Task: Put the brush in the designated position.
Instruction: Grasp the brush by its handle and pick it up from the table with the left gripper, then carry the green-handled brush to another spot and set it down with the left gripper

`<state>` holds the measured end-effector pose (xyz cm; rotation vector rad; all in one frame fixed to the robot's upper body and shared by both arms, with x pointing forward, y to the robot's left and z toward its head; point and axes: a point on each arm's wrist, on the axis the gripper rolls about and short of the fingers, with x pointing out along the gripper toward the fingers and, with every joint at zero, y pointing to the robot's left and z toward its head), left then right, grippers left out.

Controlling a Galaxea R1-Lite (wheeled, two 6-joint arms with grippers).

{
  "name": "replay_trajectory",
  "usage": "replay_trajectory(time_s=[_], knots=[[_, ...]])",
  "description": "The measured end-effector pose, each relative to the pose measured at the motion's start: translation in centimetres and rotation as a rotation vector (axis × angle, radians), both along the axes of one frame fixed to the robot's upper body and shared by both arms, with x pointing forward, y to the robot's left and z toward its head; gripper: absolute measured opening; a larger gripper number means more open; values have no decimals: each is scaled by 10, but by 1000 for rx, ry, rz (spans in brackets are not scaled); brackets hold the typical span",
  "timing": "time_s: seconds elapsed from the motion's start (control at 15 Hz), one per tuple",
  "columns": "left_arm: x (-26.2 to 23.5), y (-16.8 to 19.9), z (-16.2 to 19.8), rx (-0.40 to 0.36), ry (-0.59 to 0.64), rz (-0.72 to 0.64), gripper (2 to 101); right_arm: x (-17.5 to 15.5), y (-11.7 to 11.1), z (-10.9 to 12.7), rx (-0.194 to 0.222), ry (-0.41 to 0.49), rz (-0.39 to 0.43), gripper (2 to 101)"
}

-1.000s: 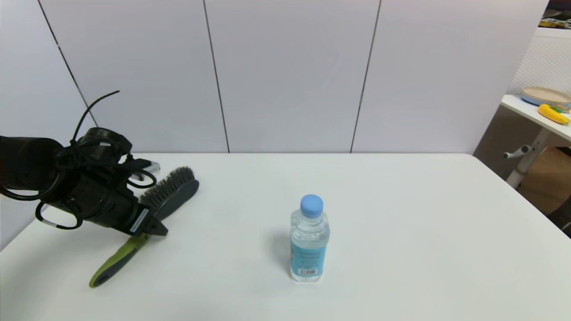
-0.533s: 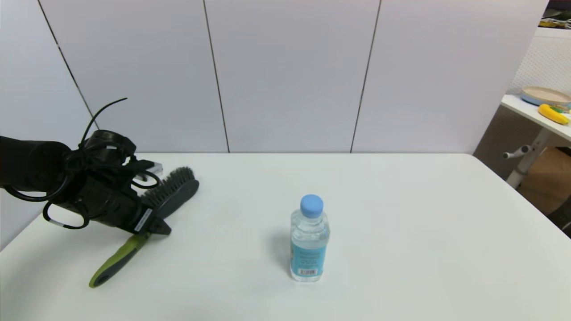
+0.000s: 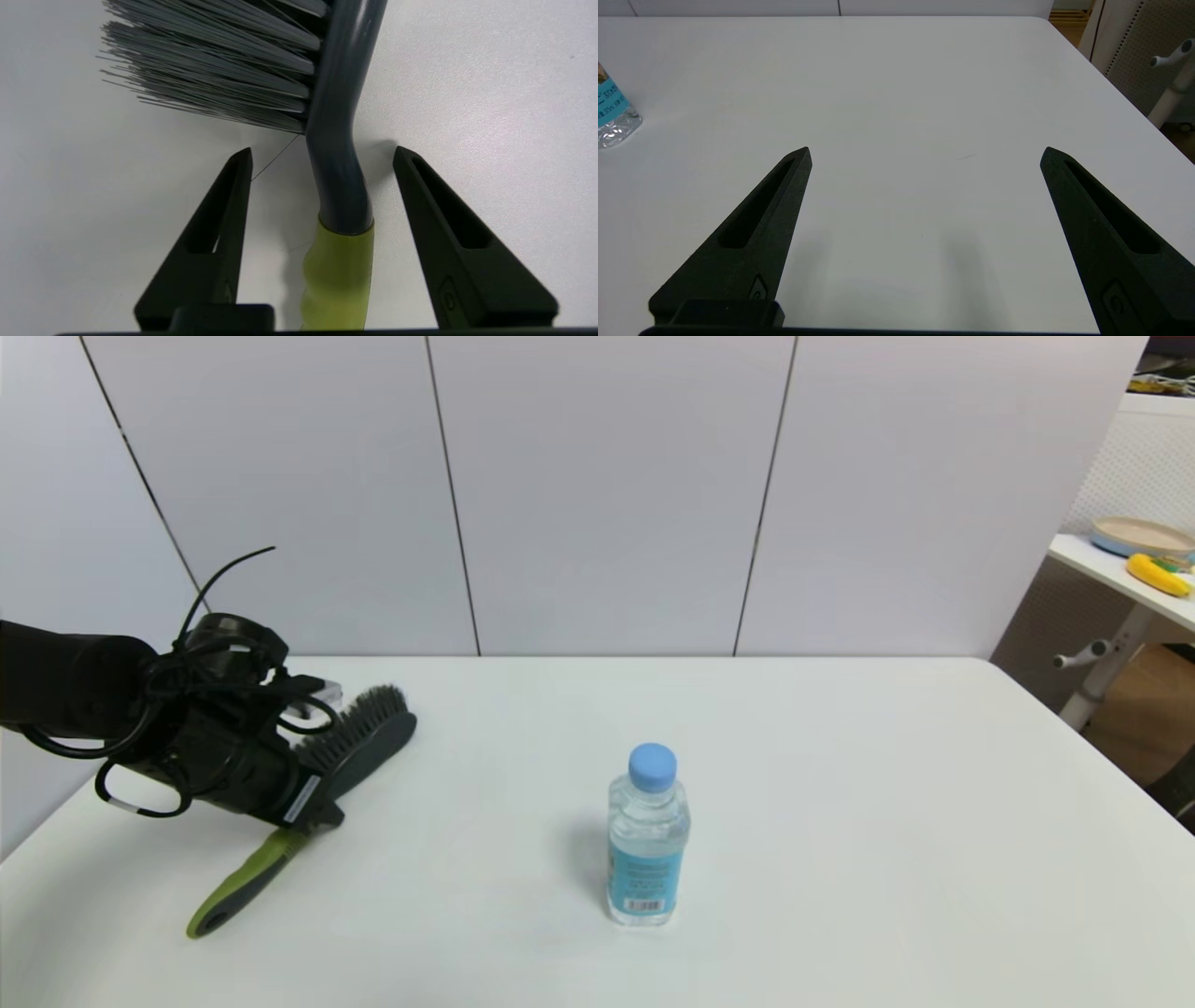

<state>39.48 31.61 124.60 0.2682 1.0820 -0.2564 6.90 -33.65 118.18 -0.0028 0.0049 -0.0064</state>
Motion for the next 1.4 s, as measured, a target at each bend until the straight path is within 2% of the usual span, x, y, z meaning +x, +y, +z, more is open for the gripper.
replay_trajectory(time_s=[0.13, 0.27, 0.8, 1.4], knots=[[0, 0, -1, -1, 5, 1, 441, 0, 0, 0, 0, 0, 0, 971], [-2, 0, -2, -6, 18, 2, 160, 0, 0, 0, 0, 0, 0, 971], [-7, 1, 2, -1, 35, -2, 160, 0, 0, 0, 0, 0, 0, 971], [-26, 2, 62, 10, 4, -25, 160, 0, 0, 0, 0, 0, 0, 971]])
